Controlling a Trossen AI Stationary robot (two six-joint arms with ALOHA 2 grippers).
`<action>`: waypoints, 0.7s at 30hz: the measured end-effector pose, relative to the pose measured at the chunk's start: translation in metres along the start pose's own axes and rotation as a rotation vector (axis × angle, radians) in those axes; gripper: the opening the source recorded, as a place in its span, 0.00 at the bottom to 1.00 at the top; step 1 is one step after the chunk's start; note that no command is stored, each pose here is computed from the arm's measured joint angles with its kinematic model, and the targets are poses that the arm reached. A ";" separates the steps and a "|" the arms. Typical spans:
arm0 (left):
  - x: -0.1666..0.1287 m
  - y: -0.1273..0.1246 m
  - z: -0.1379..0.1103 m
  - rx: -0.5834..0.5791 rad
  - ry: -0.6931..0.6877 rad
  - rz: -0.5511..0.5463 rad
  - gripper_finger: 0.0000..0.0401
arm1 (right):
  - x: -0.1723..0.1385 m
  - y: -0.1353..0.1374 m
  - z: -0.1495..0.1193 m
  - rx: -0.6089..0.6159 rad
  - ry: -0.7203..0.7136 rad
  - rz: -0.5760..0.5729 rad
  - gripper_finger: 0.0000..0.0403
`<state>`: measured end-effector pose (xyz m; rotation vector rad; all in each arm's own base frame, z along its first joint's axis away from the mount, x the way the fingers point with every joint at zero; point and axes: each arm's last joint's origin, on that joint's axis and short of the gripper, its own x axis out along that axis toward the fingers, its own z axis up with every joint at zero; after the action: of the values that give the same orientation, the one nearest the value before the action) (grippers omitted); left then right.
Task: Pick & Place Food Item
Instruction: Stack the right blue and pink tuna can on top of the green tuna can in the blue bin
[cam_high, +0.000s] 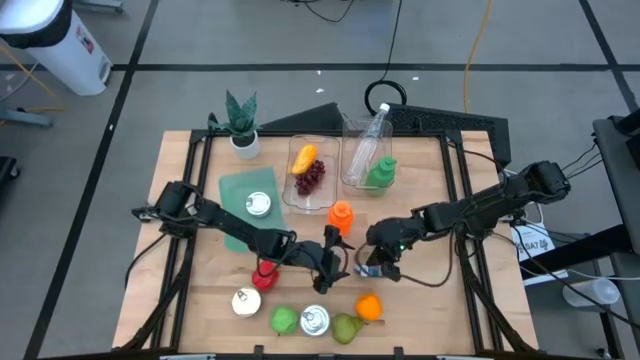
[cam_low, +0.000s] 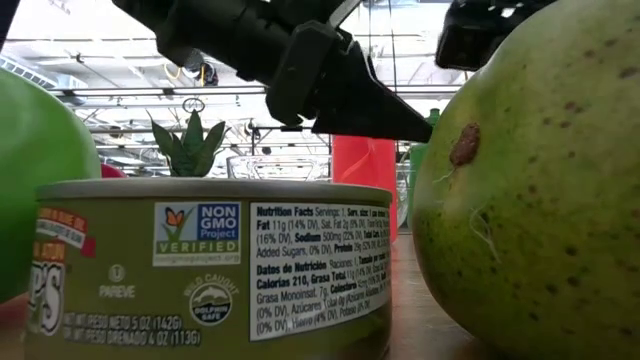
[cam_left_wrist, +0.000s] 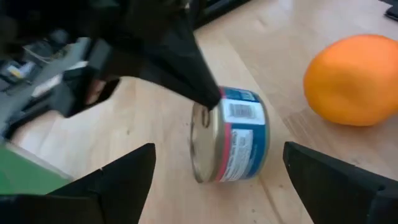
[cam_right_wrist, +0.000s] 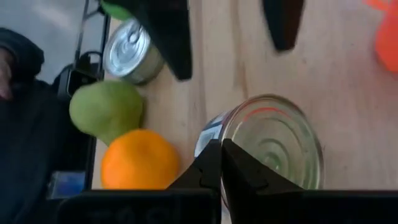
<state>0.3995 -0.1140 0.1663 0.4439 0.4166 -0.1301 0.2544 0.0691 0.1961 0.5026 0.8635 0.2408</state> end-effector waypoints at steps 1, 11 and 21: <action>0.000 0.001 -0.001 -0.004 -0.001 -0.015 0.92 | -0.001 -0.002 0.002 0.008 -0.005 -0.001 0.00; 0.001 0.004 -0.004 -0.056 0.009 -0.044 0.97 | -0.005 -0.017 0.009 0.062 -0.022 -0.018 0.00; 0.024 0.006 -0.021 -0.044 0.050 -0.005 0.97 | -0.010 -0.024 0.021 0.118 -0.071 0.055 0.00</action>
<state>0.4151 -0.1003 0.1417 0.4031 0.4687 -0.1141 0.2646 0.0381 0.2014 0.6421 0.7983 0.2219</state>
